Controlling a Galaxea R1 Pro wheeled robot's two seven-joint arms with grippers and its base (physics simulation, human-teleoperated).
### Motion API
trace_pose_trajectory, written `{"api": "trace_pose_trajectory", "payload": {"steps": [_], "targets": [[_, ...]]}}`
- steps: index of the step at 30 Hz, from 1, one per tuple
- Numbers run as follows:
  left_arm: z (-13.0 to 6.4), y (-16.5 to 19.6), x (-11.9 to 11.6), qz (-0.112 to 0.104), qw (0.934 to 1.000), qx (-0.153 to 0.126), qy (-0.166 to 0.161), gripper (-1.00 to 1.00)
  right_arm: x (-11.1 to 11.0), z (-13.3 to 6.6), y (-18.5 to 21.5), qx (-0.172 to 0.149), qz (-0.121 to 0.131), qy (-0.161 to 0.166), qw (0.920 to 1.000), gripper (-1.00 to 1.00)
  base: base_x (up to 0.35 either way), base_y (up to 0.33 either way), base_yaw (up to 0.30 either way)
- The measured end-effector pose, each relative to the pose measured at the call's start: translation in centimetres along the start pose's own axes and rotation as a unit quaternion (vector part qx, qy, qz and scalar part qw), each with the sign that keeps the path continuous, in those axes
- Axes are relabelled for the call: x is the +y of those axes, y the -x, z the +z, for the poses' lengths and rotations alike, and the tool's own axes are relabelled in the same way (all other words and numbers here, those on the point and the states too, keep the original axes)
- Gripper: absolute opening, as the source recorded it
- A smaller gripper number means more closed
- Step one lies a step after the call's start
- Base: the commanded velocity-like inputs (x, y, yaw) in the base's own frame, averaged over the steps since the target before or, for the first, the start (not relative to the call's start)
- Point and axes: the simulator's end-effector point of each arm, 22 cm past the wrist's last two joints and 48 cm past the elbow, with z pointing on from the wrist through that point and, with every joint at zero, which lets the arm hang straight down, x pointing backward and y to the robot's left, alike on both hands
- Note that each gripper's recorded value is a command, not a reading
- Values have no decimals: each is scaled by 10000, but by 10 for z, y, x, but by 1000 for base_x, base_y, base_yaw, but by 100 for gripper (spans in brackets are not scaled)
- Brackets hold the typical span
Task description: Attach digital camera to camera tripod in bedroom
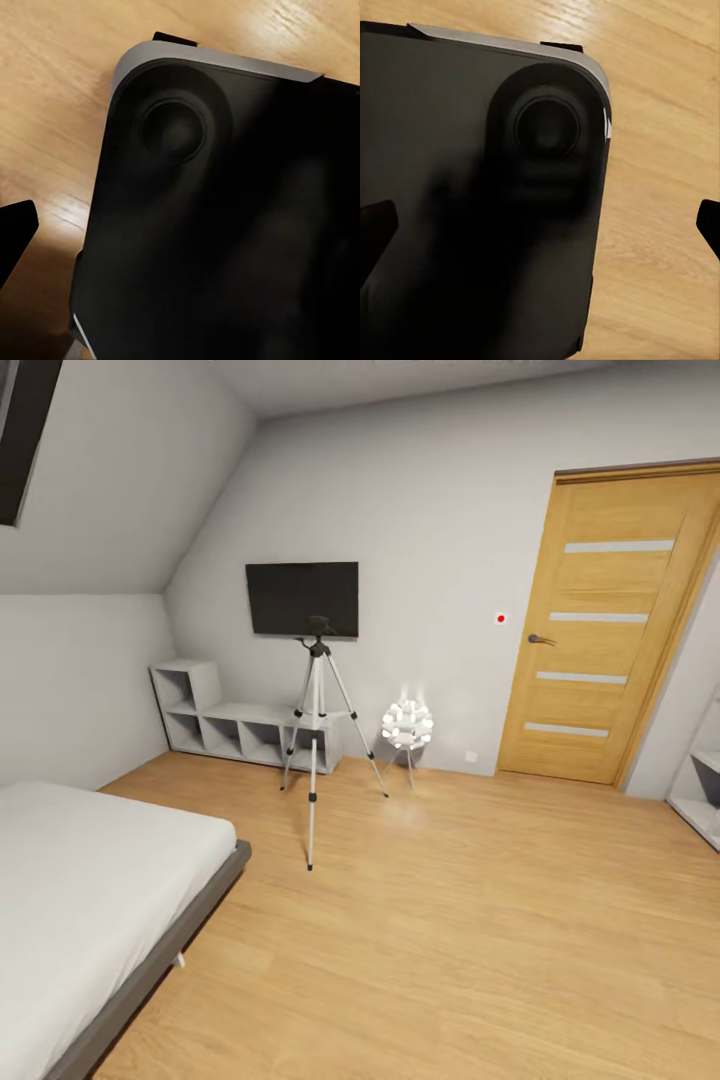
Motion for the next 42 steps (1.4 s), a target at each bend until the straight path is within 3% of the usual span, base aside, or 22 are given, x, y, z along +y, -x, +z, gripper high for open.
{"api": "trace_pose_trajectory", "payload": {"steps": [13, 25, 42], "targets": [[0, 0, 0, -1, 10000, -1, 4, 100, 2, 0, 0, -4, 1, 11, 10000, 100, -2, 2, -12], [0, 0, 1, -1, 10000, -1, 6, 100, 4, 0, 0, 3, 4, 23, 10000, 100, 0, 0, -188], [0, 0, 1, -1, 10000, -3, 6, 100, 2, 0, -1, 13, -30, 18, 10000, 100, 0, 0, -13]]}}
